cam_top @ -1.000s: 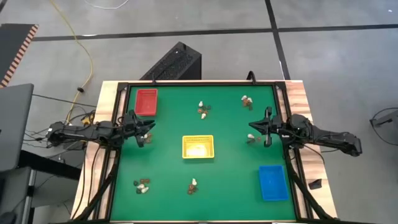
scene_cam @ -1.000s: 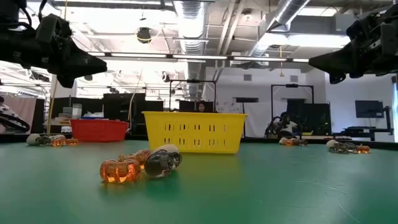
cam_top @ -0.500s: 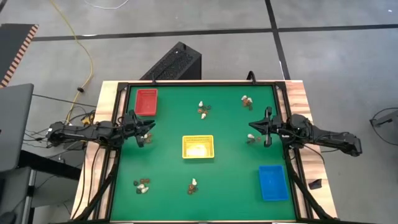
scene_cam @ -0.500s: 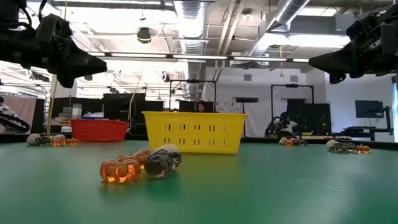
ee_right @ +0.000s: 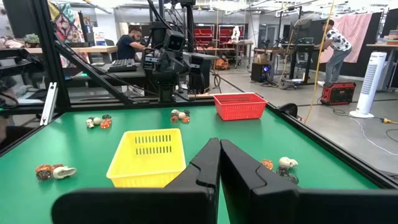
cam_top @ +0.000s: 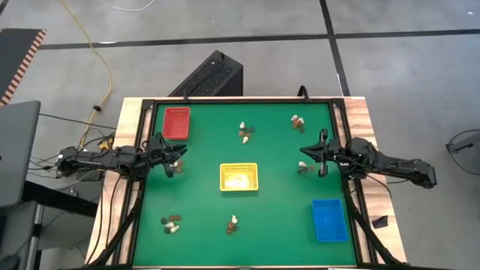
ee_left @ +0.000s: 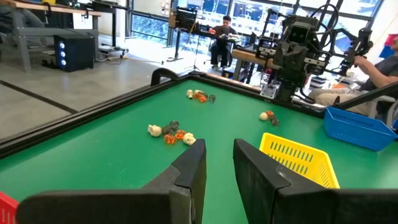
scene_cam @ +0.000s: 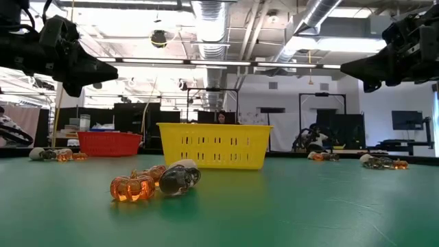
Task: Sort Halloween decoration
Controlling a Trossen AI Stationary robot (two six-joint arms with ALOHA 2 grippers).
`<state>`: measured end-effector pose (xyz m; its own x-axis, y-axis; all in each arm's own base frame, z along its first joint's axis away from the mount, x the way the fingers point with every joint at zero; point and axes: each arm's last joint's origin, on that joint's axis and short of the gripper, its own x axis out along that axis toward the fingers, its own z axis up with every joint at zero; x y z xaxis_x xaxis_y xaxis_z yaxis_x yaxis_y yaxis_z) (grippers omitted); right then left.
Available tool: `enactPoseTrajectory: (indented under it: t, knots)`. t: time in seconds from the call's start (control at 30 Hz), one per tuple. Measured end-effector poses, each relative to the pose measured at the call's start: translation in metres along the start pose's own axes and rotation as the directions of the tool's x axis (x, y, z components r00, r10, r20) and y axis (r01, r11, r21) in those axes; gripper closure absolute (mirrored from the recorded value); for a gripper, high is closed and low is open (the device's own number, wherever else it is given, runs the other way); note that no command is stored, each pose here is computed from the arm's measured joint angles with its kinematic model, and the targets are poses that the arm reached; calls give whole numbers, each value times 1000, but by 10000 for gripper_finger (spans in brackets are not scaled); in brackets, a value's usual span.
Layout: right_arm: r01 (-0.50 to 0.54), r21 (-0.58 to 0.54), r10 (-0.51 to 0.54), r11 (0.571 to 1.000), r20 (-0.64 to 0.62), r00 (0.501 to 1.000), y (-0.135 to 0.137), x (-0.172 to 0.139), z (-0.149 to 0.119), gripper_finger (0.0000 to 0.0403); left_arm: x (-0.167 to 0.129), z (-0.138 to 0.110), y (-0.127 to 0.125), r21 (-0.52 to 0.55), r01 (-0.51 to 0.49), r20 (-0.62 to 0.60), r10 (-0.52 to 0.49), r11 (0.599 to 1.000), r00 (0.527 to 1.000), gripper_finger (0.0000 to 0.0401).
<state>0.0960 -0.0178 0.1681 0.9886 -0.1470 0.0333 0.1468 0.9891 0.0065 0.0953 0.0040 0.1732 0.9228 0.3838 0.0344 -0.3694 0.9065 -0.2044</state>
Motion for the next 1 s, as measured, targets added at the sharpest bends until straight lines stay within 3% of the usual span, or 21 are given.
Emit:
enactPoseTrajectory:
  t: [1.0]
  knots:
    - [0,0,0,1000,0,1000,0,0,0,360,0,0,0,15,-5,6,5,1000,1000,331]
